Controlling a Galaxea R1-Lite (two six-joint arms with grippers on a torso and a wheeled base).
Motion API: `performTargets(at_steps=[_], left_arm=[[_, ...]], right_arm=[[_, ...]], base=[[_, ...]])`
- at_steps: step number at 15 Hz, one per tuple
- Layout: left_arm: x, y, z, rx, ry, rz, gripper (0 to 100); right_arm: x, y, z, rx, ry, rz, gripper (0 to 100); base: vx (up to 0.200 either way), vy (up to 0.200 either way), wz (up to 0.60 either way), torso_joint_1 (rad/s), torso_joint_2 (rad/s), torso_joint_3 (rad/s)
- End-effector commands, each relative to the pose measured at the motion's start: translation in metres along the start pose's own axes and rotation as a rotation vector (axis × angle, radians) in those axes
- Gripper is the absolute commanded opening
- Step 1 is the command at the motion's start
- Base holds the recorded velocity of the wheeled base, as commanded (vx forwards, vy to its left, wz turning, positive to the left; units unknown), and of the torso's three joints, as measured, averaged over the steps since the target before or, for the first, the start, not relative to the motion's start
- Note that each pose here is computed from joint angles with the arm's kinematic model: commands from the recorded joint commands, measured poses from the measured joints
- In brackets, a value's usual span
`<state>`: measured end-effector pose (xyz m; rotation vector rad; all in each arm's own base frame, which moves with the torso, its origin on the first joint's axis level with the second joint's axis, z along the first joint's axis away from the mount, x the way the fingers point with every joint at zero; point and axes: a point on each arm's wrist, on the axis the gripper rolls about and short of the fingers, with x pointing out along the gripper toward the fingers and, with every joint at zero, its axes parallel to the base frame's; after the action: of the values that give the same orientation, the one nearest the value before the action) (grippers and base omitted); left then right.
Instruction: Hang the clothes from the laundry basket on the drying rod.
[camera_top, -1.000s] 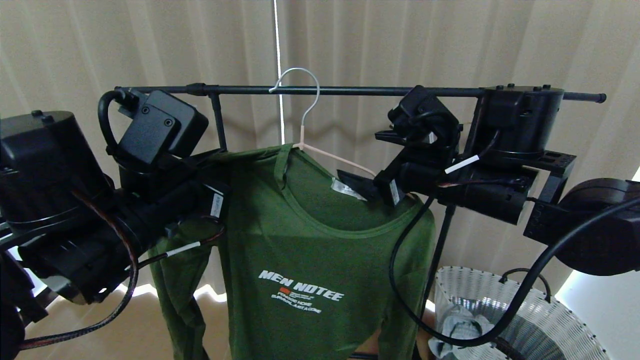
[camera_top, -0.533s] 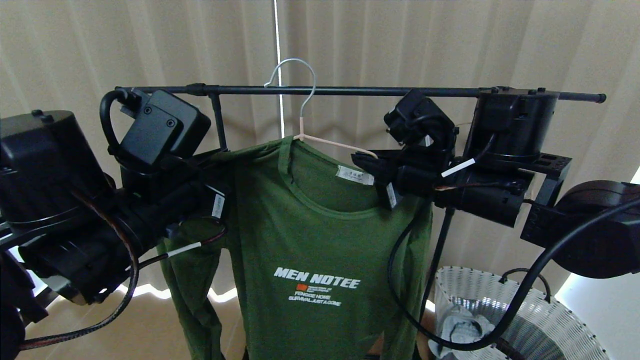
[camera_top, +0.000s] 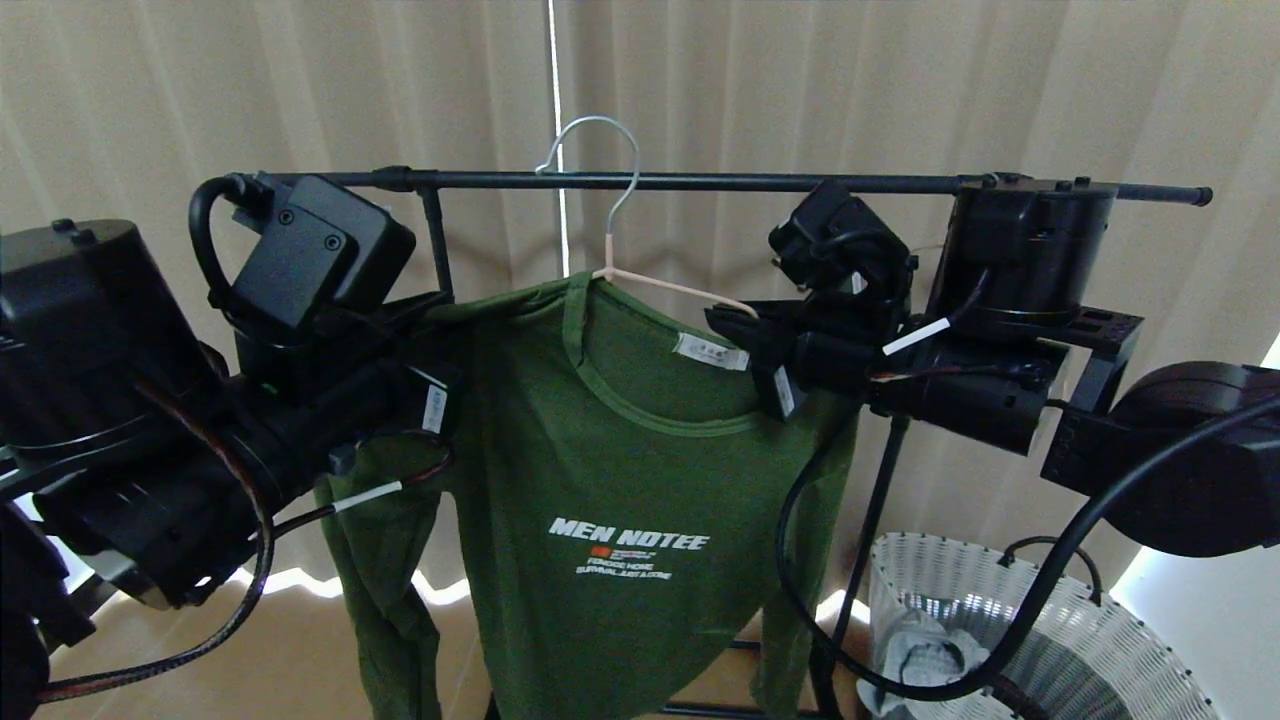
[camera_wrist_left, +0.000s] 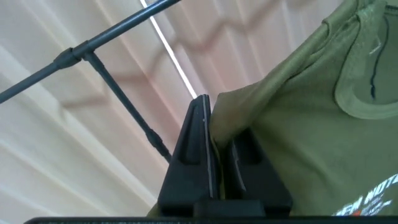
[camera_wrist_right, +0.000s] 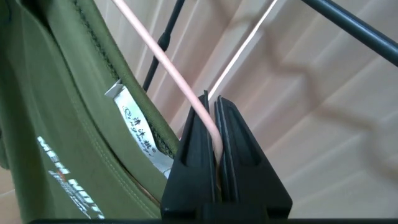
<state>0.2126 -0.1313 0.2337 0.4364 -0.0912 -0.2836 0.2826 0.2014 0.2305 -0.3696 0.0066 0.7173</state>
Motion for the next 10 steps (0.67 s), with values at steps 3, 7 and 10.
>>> performTargets(at_steps=[3, 7, 10], left_arm=[[-0.014, 0.007, 0.007, -0.023, -0.063, -0.048, 100], [-0.032, 0.013, 0.007, -0.031, -0.091, -0.066, 100], [-0.035, 0.011, -0.015, -0.021, -0.015, -0.067, 100]], right_arm=[[-0.018, -0.013, 0.006, 0.002, -0.009, -0.068, 0], [-0.048, -0.036, -0.002, 0.012, 0.011, -0.155, 0], [-0.07, -0.043, 0.002, 0.015, -0.009, -0.195, 0]], base=[[0.0, 0.0, 0.0, 0.0, 0.0, 0.0], [0.0, 0.0, 0.0, 0.0, 0.0, 0.0], [0.0, 0.0, 0.0, 0.0, 0.0, 0.0]])
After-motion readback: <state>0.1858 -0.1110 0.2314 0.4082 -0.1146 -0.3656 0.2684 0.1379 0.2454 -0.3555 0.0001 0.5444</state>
